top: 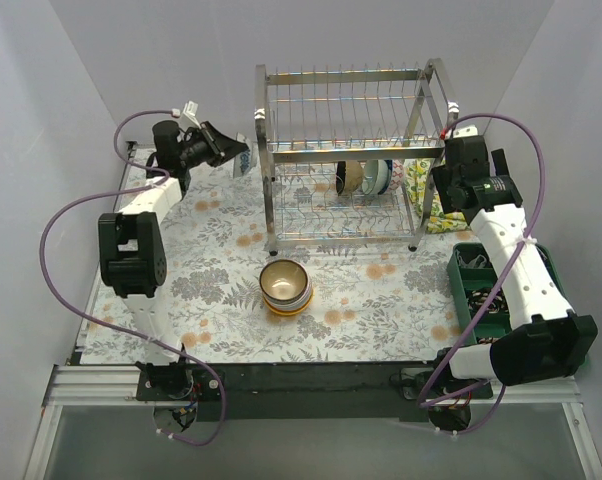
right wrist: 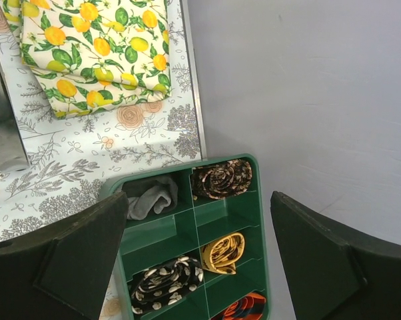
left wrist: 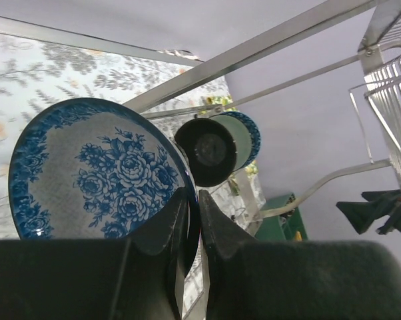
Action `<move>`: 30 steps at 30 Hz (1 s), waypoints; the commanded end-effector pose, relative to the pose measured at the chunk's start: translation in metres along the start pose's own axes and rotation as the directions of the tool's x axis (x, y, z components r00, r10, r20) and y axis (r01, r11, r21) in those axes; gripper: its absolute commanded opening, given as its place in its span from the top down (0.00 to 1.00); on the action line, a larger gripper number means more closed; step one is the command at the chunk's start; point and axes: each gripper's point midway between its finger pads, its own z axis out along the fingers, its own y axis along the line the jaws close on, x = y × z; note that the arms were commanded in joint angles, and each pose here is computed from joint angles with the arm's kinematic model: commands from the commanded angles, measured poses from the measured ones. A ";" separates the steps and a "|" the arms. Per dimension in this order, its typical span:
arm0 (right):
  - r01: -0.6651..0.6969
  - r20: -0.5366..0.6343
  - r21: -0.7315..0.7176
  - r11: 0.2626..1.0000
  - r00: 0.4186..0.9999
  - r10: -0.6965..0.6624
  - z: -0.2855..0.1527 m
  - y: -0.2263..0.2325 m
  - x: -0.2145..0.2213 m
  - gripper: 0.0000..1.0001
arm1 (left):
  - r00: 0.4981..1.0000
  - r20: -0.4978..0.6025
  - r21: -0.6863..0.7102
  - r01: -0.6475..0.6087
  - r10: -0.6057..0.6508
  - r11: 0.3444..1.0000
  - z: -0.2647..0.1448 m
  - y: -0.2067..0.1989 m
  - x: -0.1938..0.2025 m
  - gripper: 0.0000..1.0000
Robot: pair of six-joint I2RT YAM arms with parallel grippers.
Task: Load the bowls into the dish rack
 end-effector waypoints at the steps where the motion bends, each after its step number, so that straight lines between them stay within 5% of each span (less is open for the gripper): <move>1: 0.028 -0.019 0.035 0.999 0.999 -0.027 0.003 -0.009 -0.003 0.05 | 1.000 0.001 0.189 -0.025 0.025 0.982 0.020 -0.074 -0.015 1.00; 17: 0.102 -0.113 0.071 0.992 0.989 -0.094 0.028 -0.010 0.017 0.06 | 0.990 -0.097 0.306 0.131 -0.106 0.943 0.072 -0.116 0.038 1.00; 30: 0.123 -0.142 0.047 0.991 0.983 -0.116 0.031 -0.002 0.035 0.07 | 0.981 -0.127 0.320 0.182 -0.148 0.930 0.101 -0.095 0.063 1.00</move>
